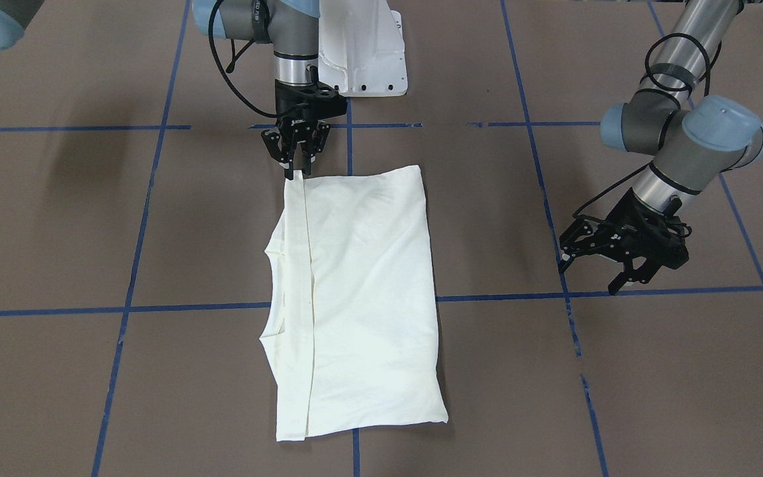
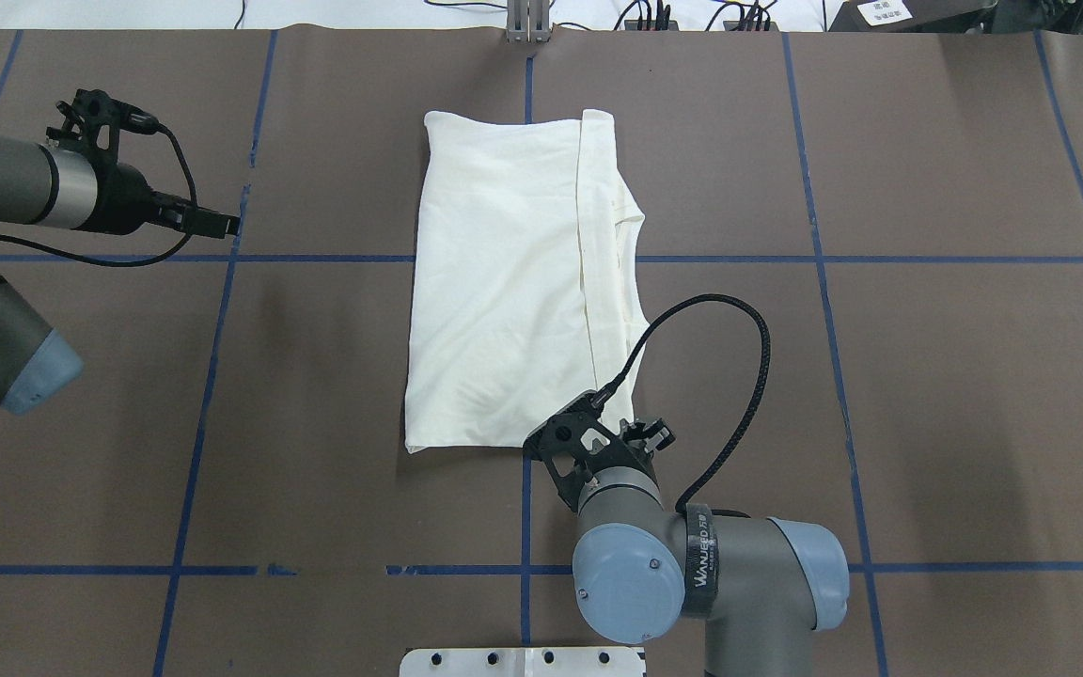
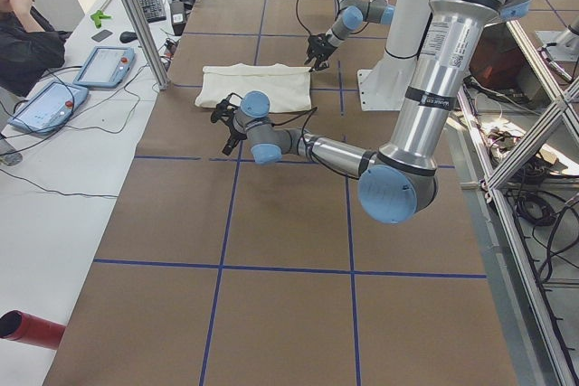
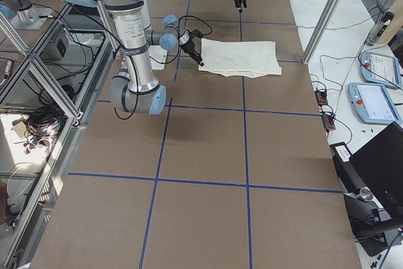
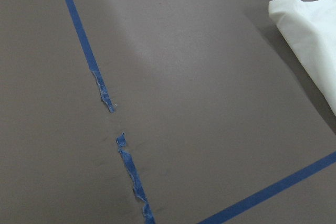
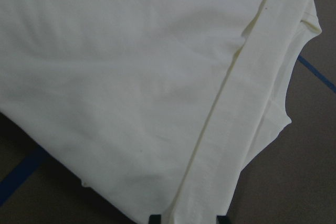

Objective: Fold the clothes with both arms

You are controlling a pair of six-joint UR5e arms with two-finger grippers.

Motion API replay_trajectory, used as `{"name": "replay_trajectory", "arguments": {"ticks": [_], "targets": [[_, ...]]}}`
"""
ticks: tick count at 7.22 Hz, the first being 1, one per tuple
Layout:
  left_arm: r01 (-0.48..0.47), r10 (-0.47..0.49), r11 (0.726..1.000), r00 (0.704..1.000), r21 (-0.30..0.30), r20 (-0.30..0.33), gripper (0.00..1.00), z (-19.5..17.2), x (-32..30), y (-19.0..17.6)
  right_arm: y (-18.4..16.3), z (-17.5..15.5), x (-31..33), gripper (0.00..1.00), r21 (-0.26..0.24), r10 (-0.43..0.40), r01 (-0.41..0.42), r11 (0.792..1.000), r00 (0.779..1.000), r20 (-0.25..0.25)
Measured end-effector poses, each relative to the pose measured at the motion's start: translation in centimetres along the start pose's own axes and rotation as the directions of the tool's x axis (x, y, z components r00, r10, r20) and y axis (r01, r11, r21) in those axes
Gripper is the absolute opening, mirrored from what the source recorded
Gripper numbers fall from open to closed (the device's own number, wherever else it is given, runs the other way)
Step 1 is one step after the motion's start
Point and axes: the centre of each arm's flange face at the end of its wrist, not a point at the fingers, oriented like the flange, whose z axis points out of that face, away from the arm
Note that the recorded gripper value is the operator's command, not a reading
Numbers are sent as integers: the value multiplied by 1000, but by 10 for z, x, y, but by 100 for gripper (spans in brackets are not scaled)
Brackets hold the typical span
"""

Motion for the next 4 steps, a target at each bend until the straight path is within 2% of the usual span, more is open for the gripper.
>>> {"name": "replay_trajectory", "arguments": {"ticks": [2,4], "targets": [[0,0,1000,1000,-1,-1,100,0,0,0,2,2,-2,0,-14,-3,3,1000,1000,8],[-1,1,1000,1000,0,-2,100,0,0,0,-1,1,0,0,-15,10,-10,1000,1000,13]]}}
